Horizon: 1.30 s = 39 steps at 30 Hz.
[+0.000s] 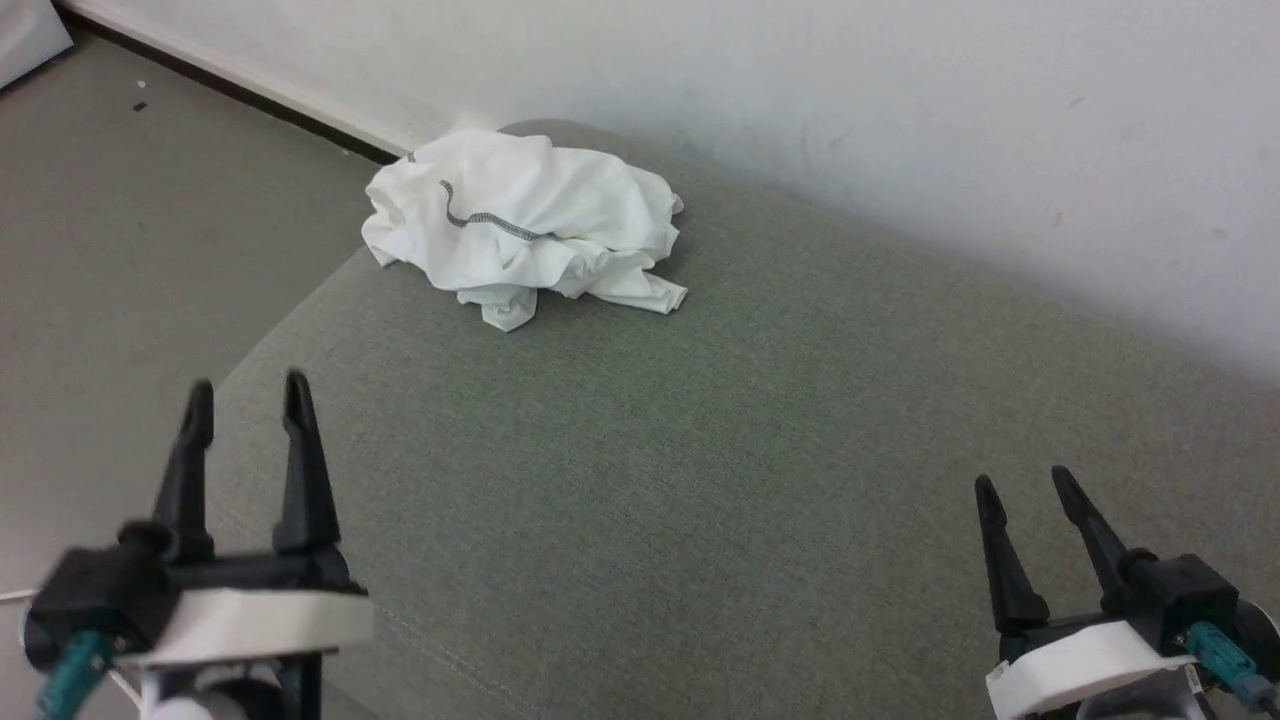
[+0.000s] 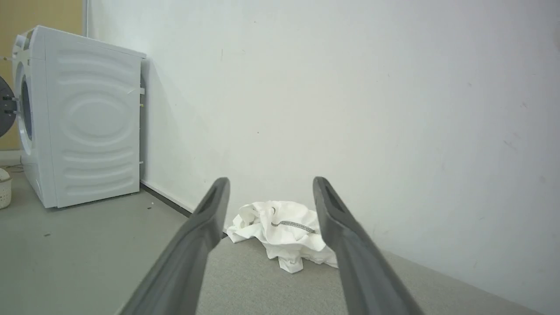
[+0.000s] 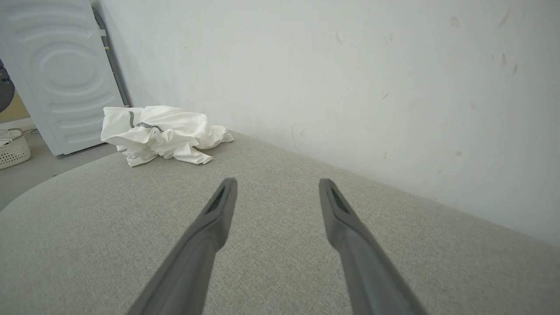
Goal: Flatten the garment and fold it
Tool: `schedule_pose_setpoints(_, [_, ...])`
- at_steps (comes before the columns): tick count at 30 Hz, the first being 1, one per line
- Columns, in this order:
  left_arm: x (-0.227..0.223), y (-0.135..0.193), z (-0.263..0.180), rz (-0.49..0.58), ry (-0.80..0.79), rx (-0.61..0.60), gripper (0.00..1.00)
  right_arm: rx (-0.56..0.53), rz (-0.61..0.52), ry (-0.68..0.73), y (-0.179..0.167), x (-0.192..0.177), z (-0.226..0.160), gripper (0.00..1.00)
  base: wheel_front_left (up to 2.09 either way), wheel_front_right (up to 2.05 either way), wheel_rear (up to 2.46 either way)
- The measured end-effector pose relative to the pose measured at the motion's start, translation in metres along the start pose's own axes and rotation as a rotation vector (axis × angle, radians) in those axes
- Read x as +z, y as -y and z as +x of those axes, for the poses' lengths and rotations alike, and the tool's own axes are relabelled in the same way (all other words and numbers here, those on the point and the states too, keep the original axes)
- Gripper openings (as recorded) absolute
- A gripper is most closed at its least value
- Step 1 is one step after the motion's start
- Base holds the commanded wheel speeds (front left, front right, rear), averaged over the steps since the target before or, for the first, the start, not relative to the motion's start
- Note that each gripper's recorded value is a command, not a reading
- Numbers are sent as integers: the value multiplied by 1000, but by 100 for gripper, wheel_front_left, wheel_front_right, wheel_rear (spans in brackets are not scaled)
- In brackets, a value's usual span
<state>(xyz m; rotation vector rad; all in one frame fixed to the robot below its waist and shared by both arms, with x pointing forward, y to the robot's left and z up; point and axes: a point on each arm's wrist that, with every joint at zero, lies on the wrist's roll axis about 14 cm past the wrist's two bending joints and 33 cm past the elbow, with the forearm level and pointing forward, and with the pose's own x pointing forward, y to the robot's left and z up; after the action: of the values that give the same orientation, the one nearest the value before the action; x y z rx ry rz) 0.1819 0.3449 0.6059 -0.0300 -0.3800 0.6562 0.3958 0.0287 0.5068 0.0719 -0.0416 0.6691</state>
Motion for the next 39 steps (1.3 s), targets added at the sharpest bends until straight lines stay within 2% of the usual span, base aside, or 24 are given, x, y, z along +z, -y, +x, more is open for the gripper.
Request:
schedule_pose_setpoints(5, [56, 30, 63, 63, 111, -152, 100, -21, 13, -6, 10, -1, 5, 100, 0, 0, 0])
schedule_pose_setpoints(9, [93, 50, 113, 94, 159, -224, 100, -29, 4, -20, 17, -3, 9, 100, 0, 0, 0])
schedule_pose_setpoints(11, [99, 57, 137, 149, 142, -261, 100, -33, 1, -26, 20, -5, 11, 100, 0, 0, 0])
schedule_pose_setpoints(16, [86, 67, 193, 184, 19, -287, 100, -51, -5, -31, 29, -5, 13, 100, 0, 0, 0])
schedule_pose_setpoints(22, [43, 74, 236, 279, -160, -300, 100, -88, -32, -34, 46, -2, 13, 100, 0, 0, 0])
schedule_pose_setpoints(27, [-12, 85, 255, 279, -308, -317, 100, -98, -65, 13, 61, 12, 23, 100, 0, 0, 0])
schedule_pose_setpoints(35, [-135, 102, 245, 268, -637, -351, 100, -129, -103, -46, 91, -5, 24, 100, 0, 0, 0])
schedule_pose_setpoints(39, [-190, 101, 229, 305, -807, -354, 100, -148, -107, -79, 103, -15, 21, 100, 0, 0, 0])
